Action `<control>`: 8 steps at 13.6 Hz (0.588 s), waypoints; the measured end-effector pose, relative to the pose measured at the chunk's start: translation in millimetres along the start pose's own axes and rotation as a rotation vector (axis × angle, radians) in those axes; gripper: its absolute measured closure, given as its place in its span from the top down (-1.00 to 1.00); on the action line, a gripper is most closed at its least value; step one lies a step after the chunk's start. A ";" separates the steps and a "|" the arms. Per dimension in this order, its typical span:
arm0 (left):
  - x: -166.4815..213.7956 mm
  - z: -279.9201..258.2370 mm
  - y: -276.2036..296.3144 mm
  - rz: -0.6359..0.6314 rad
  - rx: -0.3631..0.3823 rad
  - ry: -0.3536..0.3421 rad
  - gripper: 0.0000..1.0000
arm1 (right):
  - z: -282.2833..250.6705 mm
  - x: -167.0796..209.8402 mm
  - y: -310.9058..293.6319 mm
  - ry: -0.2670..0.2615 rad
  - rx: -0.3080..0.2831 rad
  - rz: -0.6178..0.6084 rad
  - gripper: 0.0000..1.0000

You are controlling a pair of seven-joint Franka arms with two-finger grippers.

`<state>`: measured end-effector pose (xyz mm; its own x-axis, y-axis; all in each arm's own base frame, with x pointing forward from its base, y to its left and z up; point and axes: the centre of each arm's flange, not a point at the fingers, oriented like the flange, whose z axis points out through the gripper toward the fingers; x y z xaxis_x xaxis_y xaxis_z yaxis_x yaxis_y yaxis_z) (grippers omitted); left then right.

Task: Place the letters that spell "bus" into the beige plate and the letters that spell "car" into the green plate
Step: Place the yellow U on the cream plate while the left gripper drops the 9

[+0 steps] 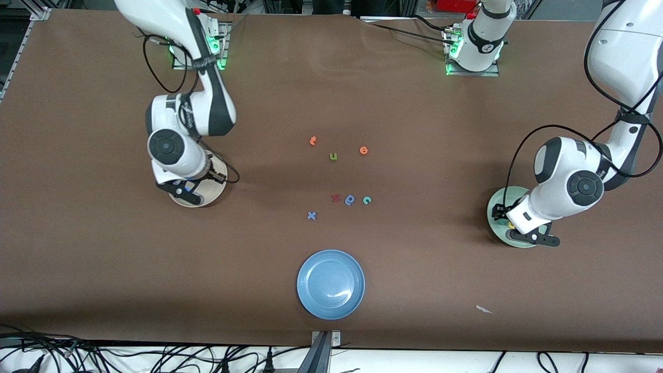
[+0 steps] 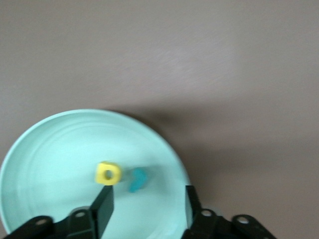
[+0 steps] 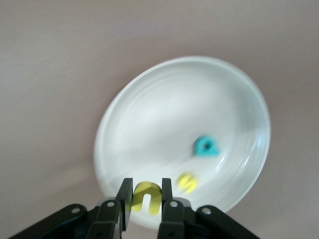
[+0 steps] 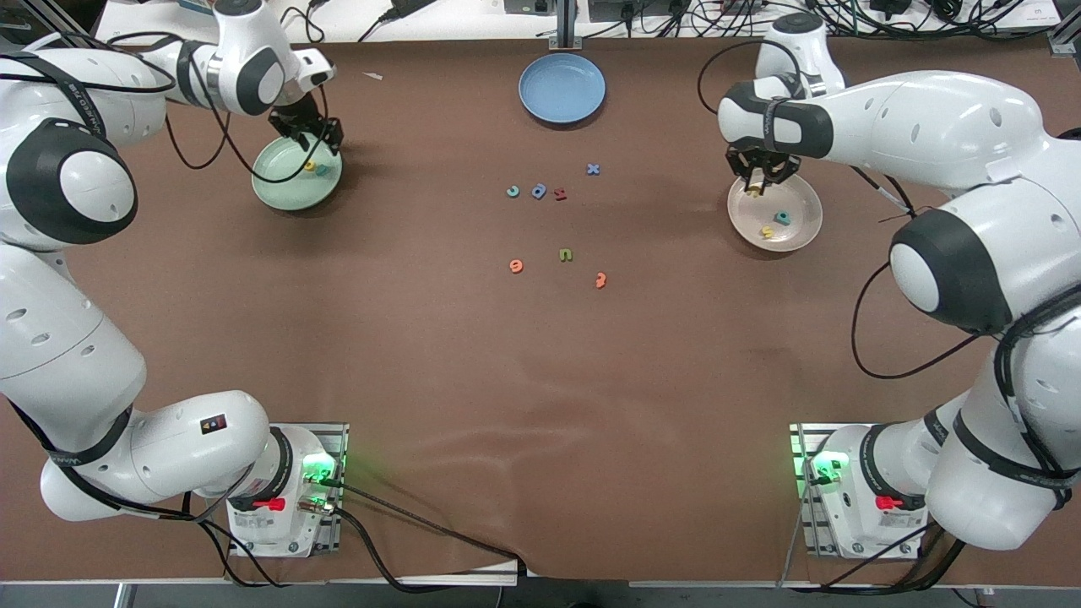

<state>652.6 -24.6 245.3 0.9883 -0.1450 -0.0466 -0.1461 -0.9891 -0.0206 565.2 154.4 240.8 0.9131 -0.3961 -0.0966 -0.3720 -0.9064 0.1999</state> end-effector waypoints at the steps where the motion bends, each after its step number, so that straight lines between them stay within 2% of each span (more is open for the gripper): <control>1: 3.9 -7.1 24.8 -0.025 -0.002 0.004 0.67 | 12.4 6.3 9.0 0.004 -0.008 -0.012 -0.45; 3: 7.0 -5.9 103.9 -0.103 -0.004 0.001 1.00 | 27.9 6.9 11.5 0.002 -0.025 -0.025 -0.38; 5: 5.8 4.2 159.5 -0.190 -0.011 -0.010 1.00 | 27.2 3.1 5.7 -0.007 -0.007 -0.020 -0.07; 8: 8.0 15.0 230.3 -0.297 -0.034 -0.015 1.00 | 8.4 2.1 -3.4 -0.018 0.017 -0.024 0.57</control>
<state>626.2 -253.2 225.2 0.9868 0.1514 -0.0582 0.1516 -0.9884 -0.0017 567.0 155.4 231.7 0.9189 -0.3763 -0.1186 -0.3527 -0.9182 0.1804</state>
